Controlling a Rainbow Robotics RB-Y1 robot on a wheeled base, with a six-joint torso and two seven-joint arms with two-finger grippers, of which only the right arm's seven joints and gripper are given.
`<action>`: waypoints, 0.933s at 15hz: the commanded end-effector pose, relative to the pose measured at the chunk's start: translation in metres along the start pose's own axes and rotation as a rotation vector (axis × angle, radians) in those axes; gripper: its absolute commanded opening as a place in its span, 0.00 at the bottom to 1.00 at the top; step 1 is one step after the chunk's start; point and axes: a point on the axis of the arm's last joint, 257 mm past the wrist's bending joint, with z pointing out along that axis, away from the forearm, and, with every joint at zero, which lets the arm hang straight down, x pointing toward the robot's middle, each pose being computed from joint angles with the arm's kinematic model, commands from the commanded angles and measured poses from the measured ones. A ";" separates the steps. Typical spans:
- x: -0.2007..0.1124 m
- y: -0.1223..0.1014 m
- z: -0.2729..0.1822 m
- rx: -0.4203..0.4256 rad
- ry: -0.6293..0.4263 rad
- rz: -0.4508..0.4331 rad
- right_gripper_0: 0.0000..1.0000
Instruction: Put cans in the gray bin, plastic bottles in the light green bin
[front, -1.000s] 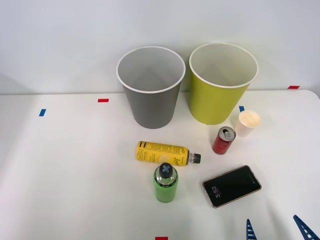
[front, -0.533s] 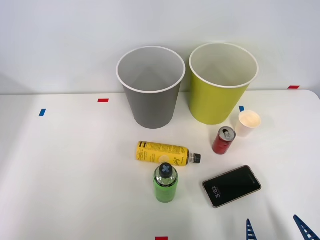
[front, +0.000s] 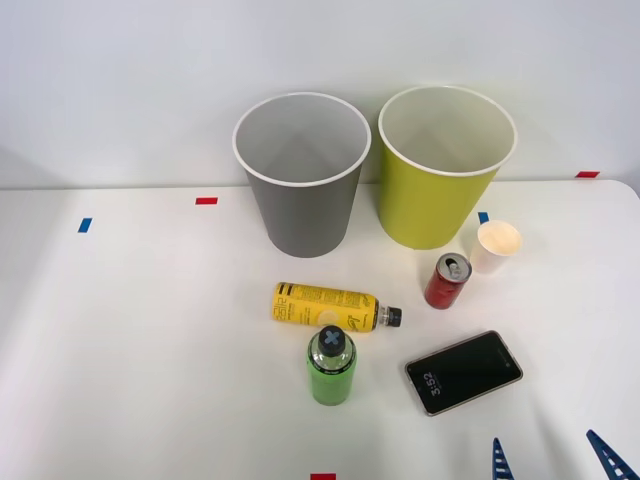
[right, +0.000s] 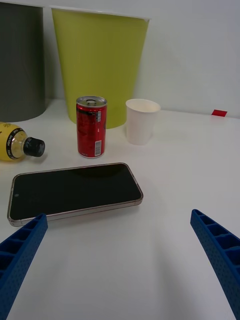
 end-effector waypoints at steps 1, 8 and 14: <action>0.000 0.000 0.000 0.000 0.000 0.000 1.00; 0.000 0.000 0.000 0.000 0.000 0.000 1.00; 0.000 0.000 0.000 0.000 0.000 0.000 1.00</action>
